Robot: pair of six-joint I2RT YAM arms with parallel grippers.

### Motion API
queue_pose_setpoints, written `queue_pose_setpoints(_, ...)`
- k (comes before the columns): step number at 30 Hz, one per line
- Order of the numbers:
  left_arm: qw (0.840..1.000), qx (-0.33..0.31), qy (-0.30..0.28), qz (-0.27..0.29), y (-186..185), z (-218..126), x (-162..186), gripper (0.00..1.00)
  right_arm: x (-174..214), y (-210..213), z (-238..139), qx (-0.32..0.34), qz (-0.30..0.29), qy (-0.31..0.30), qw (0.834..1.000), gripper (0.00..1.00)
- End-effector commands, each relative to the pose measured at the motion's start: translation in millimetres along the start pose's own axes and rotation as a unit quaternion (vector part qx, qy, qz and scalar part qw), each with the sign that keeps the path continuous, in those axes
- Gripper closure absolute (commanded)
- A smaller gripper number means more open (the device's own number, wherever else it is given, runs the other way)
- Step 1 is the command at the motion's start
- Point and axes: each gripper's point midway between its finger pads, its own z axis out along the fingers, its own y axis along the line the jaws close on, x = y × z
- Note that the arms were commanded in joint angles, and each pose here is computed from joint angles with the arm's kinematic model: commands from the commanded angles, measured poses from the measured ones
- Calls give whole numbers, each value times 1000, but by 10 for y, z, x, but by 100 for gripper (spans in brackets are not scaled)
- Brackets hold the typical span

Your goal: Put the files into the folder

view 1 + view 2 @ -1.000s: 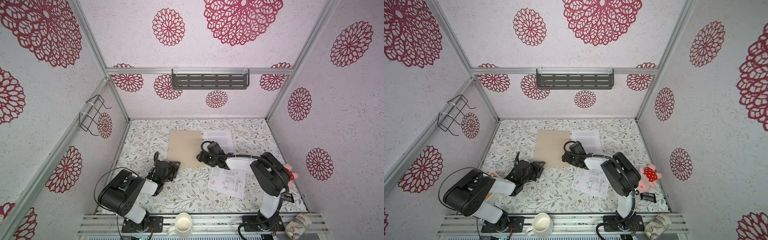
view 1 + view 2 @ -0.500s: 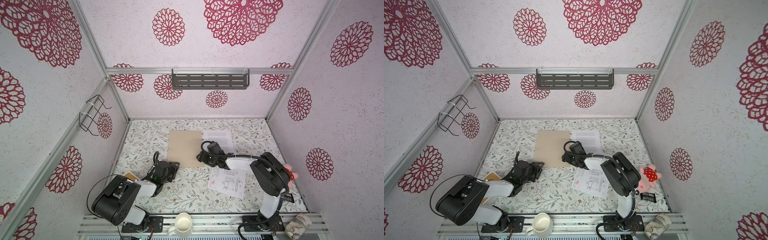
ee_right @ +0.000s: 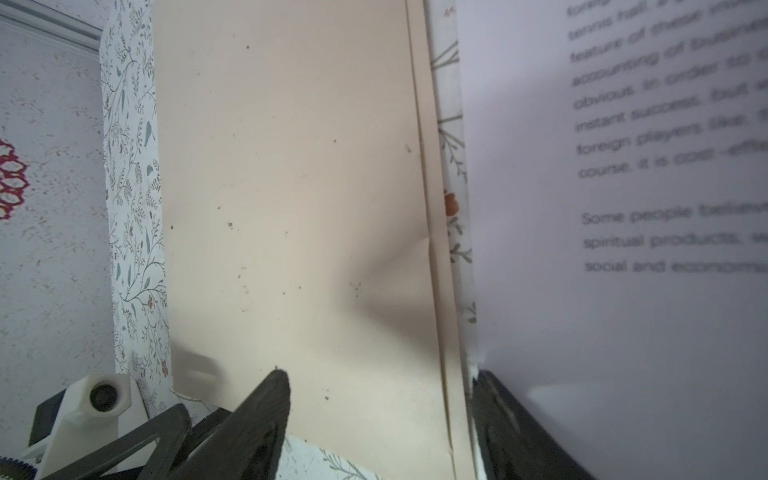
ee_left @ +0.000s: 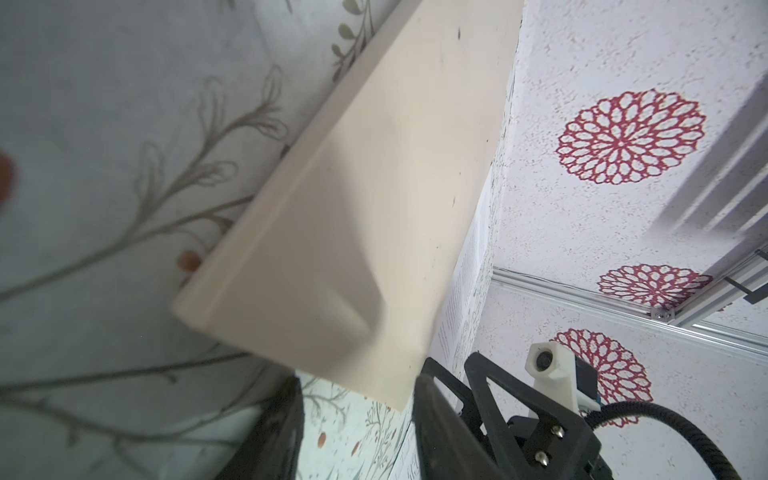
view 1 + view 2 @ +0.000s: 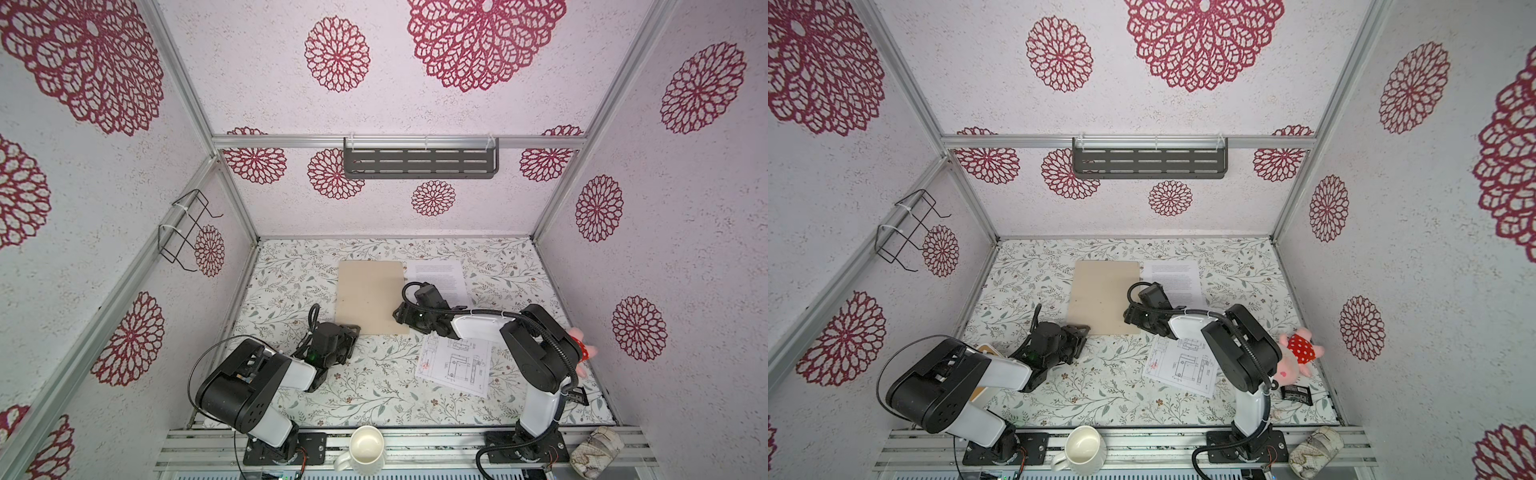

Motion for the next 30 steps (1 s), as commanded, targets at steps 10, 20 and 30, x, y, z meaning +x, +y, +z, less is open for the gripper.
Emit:
queue_pose_setpoints(10,1000,20,-8,-4,-69,6,-12,61,107,-101,-6,18,6,13,1000,28)
queue_pose_setpoints(20,999,31,-12,-21,-35,64,-27,62,116,-109,-6,19,5,15,1000,28)
queue_pose_setpoints(30,998,54,-24,-23,-91,98,-69,66,127,-128,-7,22,4,17,1000,29)
